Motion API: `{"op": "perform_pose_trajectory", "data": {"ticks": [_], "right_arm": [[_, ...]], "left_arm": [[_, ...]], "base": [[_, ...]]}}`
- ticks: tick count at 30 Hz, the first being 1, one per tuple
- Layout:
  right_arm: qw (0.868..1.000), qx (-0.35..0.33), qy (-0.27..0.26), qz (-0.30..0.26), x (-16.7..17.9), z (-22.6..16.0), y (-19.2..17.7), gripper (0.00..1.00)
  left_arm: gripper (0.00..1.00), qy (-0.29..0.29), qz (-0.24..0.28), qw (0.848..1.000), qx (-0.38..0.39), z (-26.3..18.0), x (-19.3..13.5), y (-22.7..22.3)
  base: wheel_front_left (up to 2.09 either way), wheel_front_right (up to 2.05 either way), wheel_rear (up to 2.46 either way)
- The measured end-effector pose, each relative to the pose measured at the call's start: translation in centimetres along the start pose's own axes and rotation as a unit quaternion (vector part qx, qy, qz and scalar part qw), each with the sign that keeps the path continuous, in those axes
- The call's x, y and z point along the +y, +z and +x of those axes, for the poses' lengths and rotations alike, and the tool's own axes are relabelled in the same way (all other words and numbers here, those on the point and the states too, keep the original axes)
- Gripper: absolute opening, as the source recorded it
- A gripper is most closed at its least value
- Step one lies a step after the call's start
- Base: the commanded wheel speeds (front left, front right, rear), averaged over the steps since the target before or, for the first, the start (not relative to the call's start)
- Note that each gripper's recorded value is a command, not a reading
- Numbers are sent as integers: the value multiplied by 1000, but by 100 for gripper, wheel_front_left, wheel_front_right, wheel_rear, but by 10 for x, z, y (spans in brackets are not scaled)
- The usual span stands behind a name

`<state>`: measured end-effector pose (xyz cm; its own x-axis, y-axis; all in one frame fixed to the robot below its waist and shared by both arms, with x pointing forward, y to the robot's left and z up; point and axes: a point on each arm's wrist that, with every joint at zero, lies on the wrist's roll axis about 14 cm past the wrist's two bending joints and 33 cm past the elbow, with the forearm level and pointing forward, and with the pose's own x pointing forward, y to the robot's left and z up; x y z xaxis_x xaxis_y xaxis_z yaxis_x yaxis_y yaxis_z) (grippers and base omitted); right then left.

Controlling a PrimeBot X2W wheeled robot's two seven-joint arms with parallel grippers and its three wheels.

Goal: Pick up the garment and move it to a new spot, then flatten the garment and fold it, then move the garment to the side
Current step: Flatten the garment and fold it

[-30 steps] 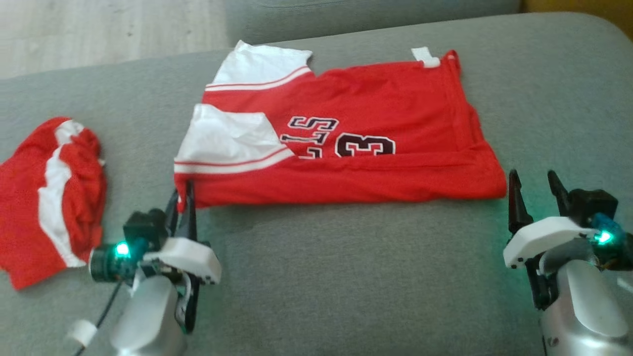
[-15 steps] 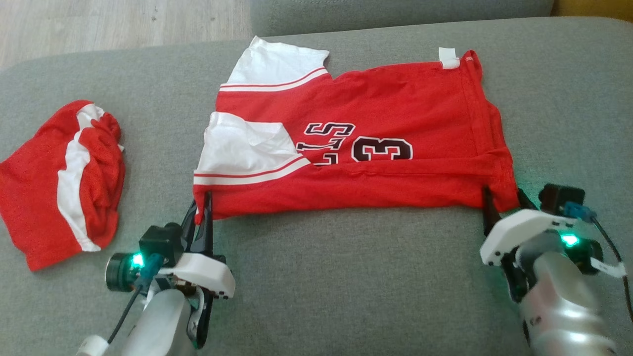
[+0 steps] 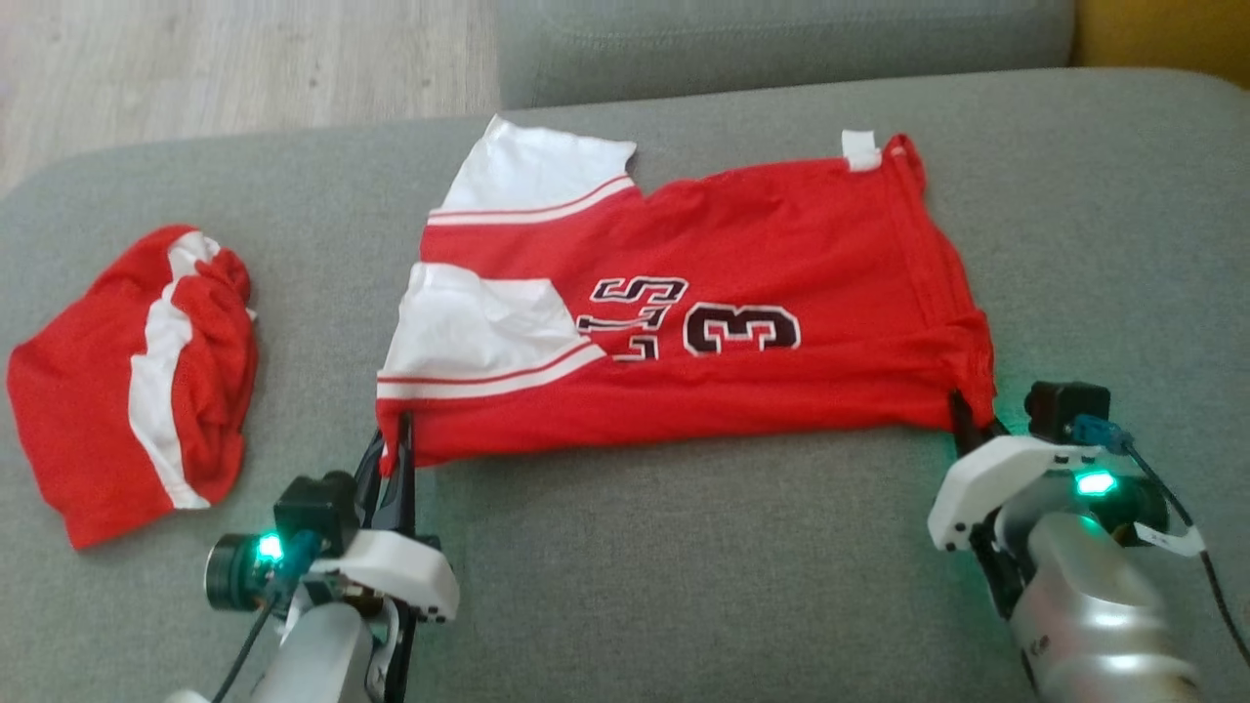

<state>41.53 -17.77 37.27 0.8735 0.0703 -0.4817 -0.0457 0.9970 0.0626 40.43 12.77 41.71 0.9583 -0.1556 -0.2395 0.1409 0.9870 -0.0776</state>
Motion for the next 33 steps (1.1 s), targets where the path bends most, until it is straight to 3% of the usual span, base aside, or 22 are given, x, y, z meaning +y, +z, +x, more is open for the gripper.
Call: {"op": "perform_pose_trajectory", "data": {"ticks": [8,23,24,25,26,27,33], "right_arm": [[999,-22,-31,-28,-26,-24,3,0],[996,-19,-81,12,-53,-66,-25,0],[996,-18,-81,14,-52,-68,-27,55],[996,-20,-81,14,-51,-69,-28,100],[996,-23,-82,21,-51,-69,-27,100],[996,-30,-84,29,-51,-69,-24,100],[989,-105,-94,46,-60,-70,17,100]], "left_arm": [[0,-4,2,1000,17,-28,-6,-18],[0,-17,-13,1000,16,-67,-24,-31],[0,-16,-15,1000,21,-69,-24,-34],[15,-15,-15,1000,23,-70,-24,-35],[74,-14,-15,1000,22,-70,-24,-35],[100,-10,-14,1000,21,-70,-23,-34],[100,1,-18,1000,-5,-64,-17,-17]], "base": [[0,0,0],[0,0,0],[0,0,0],[0,0,0],[0,0,0],[0,0,0],[0,0,0]]}}
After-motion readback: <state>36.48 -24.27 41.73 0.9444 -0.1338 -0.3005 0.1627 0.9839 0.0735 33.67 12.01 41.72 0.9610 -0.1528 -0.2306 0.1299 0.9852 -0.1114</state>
